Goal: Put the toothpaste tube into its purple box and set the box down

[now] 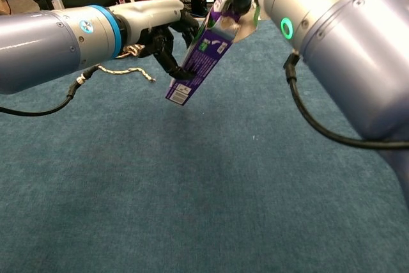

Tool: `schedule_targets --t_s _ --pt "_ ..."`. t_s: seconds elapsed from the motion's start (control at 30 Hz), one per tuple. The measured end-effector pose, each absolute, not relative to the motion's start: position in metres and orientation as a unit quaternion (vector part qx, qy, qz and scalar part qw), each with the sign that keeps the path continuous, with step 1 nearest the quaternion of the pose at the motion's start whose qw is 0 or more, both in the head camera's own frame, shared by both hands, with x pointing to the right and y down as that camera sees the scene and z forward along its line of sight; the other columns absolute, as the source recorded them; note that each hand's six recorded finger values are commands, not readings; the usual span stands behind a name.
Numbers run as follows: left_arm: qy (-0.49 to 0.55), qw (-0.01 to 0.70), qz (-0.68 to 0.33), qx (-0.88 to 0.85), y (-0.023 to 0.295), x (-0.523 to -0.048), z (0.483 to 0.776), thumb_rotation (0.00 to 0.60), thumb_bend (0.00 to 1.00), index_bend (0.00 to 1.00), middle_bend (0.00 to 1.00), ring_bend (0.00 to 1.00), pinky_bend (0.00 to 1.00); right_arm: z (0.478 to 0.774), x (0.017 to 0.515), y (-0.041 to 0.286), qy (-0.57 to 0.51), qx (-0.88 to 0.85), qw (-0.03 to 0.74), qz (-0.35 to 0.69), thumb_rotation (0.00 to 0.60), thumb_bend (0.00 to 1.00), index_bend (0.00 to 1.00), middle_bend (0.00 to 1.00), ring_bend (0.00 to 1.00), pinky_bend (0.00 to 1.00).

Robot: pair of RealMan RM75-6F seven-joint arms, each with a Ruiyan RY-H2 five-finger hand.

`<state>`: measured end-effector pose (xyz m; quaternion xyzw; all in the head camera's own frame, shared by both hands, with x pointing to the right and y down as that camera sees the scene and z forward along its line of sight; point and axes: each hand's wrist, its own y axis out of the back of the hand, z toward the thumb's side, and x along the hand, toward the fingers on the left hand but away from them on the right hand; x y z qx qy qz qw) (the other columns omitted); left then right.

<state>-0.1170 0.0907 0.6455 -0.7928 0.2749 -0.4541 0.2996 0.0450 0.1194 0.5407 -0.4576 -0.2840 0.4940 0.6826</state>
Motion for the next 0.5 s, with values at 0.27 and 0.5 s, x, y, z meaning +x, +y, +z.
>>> schedule_targets --t_s 0.27,0.5 --pt "0.317 0.292 -0.386 -0.816 0.086 -0.112 0.633 0.6 0.32 0.64 0.6 0.58 0.8 0.522 0.061 0.097 -0.31 -0.4 0.702 0.502 0.6 0.19 0.05 0.07 0.16 0.42" --pt "0.348 0.268 -0.364 -0.821 0.081 -0.116 0.634 0.6 0.32 0.64 0.6 0.58 0.8 0.52 0.076 0.086 -0.302 -0.362 0.702 0.535 0.6 0.21 0.05 0.08 0.16 0.41"
